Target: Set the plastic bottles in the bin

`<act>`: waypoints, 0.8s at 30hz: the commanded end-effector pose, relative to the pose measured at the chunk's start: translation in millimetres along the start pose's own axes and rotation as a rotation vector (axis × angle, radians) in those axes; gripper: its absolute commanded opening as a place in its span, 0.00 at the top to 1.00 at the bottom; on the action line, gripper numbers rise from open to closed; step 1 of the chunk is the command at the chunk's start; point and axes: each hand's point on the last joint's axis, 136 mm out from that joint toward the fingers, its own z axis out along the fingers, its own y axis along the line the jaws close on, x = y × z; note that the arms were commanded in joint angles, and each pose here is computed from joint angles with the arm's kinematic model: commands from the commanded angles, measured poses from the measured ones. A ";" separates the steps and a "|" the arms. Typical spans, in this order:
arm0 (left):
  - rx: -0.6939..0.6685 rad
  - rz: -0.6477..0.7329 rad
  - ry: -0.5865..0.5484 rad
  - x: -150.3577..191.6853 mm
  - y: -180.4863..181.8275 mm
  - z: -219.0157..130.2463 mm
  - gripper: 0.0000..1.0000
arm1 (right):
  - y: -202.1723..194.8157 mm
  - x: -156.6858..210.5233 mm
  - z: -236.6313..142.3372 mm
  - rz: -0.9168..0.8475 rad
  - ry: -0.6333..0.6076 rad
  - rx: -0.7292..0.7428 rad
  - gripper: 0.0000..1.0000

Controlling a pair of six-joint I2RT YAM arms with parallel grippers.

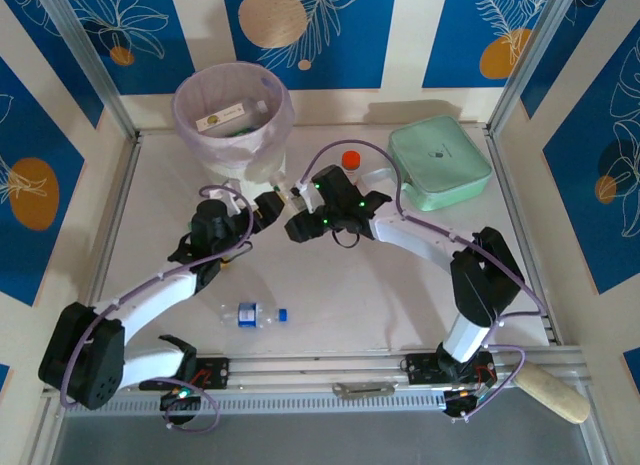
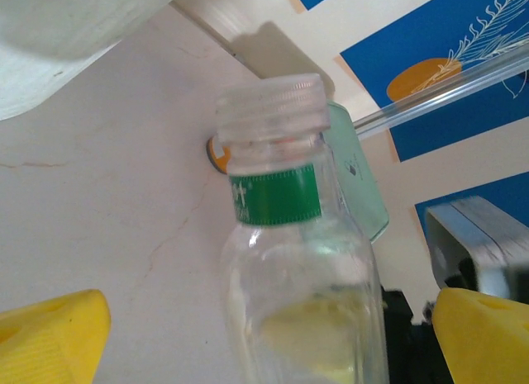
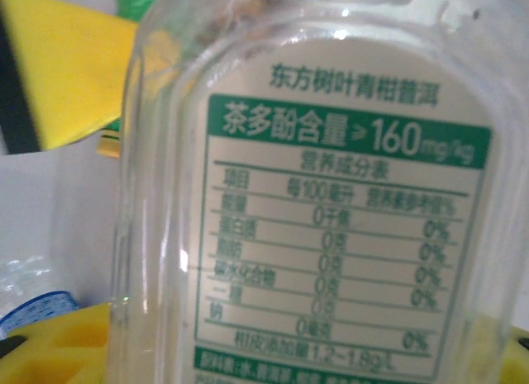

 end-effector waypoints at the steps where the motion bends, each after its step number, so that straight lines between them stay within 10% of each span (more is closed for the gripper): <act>1: 0.057 0.011 -0.049 -14.5 -21.5 2.3 0.00 | 26.5 -8.7 -12.7 -0.019 -0.044 -0.080 0.47; 24: 0.096 -0.003 -0.026 -6.8 -25.1 2.0 0.21 | 59.7 -16.2 -7.0 -0.067 -0.067 -0.160 0.47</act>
